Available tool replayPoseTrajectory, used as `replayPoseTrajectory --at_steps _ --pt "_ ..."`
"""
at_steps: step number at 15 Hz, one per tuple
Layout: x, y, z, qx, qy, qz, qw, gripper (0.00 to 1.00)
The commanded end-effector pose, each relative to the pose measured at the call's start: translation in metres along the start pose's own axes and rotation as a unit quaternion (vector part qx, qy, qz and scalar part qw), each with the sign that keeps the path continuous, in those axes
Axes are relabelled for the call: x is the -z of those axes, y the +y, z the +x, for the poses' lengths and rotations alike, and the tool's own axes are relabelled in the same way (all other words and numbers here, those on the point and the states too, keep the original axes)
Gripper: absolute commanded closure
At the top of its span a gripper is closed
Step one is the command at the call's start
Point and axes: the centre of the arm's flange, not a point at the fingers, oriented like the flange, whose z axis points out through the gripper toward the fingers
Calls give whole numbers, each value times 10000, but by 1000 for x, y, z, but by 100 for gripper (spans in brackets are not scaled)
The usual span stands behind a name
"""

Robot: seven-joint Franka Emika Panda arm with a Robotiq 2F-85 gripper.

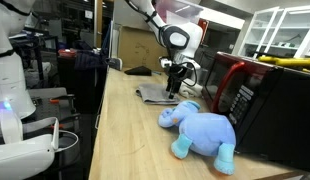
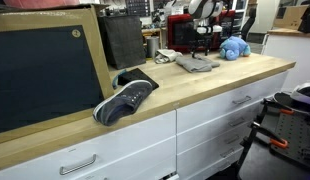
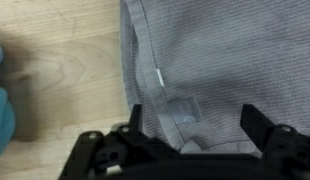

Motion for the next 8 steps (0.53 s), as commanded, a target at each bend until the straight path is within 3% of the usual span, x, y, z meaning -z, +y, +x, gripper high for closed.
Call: replayPoseTrajectory --at_steps 1,8 --pt "5 -7 18 29 3 229 9997 0" --pt "3 19 46 388 95 322 9987 0"
